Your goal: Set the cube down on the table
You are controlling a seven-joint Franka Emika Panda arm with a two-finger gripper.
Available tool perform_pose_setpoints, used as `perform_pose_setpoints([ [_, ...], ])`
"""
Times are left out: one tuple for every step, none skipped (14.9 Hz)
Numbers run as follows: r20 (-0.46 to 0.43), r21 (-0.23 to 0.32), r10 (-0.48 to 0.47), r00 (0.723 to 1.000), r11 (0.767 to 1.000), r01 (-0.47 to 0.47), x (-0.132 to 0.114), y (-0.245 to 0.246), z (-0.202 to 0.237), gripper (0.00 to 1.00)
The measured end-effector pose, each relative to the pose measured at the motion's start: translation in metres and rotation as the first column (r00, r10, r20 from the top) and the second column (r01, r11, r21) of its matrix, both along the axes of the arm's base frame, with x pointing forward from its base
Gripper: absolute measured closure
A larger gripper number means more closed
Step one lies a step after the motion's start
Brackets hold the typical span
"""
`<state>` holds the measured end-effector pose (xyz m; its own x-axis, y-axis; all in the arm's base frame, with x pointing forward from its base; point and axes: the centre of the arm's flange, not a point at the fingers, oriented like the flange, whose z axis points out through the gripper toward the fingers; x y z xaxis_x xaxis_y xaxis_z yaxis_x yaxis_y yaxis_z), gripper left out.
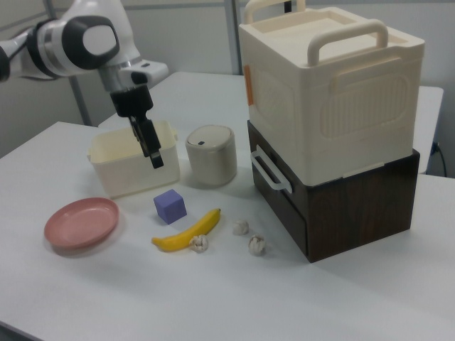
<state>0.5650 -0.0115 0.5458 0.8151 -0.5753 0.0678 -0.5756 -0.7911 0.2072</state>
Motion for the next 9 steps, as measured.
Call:
perform_pose_setpoints([
  [-0.017,0.021,0.078,0.997,0.997,-0.077,-0.007,-0.007,0.011,0.00],
  [-0.017,0.055,0.139,0.990,0.989,-0.137,-0.014,-0.017,0.023,0.00],
  [-0.008,0.089,0.193,0.981,0.977,-0.192,-0.022,-0.027,0.037,0.00],
  [0.002,0.114,0.249,0.968,0.962,-0.248,-0.030,-0.036,0.049,0.00],
  [0.012,0.126,0.298,0.955,0.946,-0.297,-0.037,-0.043,0.058,0.00],
  [0.025,0.130,0.336,0.941,0.933,-0.336,-0.041,-0.048,0.067,0.00],
  [0.035,0.130,0.356,0.934,0.925,-0.358,-0.044,-0.052,0.075,0.00],
  [0.049,0.132,0.359,0.932,0.923,-0.363,-0.045,-0.059,0.084,0.00],
  [0.069,0.140,0.353,0.933,0.923,-0.359,-0.046,-0.067,0.092,0.00],
])
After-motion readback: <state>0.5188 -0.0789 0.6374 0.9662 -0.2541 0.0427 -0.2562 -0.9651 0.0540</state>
